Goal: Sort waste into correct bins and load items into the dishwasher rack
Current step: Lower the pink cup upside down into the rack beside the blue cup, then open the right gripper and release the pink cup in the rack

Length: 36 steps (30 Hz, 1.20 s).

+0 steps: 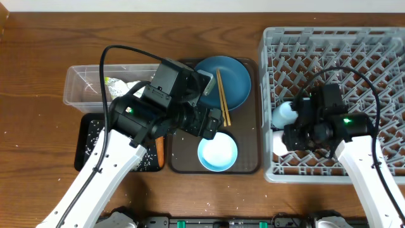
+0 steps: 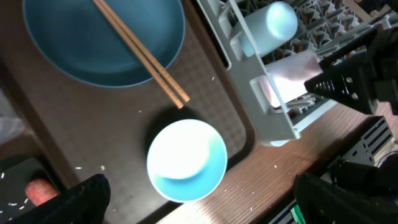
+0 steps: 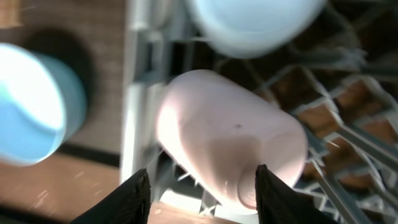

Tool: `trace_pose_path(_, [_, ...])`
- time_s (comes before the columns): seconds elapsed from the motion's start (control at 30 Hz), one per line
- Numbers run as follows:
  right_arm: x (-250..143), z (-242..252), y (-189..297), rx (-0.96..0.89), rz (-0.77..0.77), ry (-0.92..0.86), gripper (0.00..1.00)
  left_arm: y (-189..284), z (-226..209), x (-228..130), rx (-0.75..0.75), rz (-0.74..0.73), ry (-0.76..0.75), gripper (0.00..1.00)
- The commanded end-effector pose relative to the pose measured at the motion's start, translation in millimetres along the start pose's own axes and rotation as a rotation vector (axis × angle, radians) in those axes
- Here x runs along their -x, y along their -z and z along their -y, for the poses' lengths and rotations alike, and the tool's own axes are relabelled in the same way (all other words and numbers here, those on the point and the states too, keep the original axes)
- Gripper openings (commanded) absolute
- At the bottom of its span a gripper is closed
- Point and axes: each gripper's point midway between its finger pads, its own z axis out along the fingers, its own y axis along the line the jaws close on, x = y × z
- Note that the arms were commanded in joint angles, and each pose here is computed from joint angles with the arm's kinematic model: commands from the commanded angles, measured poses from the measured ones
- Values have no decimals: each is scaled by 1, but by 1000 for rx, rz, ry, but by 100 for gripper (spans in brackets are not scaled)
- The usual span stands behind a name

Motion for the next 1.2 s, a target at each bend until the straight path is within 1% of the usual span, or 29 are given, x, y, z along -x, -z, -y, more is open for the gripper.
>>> trace_pose_path(0.0, [5, -55, 16, 301, 31, 103, 53, -1, -2, -1, 10, -3, -6, 96])
trace_pose_path(0.23, [9, -59, 31, 301, 67, 134, 54, -1, -2, -1, 10, -3, -6, 97])
trace_pose_path(0.6, [10, -54, 30, 274, 70, 135, 55, -1, -2, -1, 10, -3, -6, 96])
trace_pose_path(0.8, [11, -40, 27, 187, 69, 118, 55, -1, -2, -1, 10, -3, -6, 96])
trace_pose_path(0.87, [12, -35, 27, 158, 69, 116, 57, -1, -2, -1, 10, -3, -6, 96])
trace_pose_path(0.97, [13, -25, 26, 99, 67, 69, 59, -1, -2, -1, 10, -3, -6, 96])
trace_pose_path(1.03, [12, -11, 25, 18, 60, -6, 61, -1, -2, -1, 10, -3, -6, 97])
trace_pose_path(1.17, [5, 16, 26, -136, 44, -140, 62, -1, -2, -1, 10, -3, -6, 96])
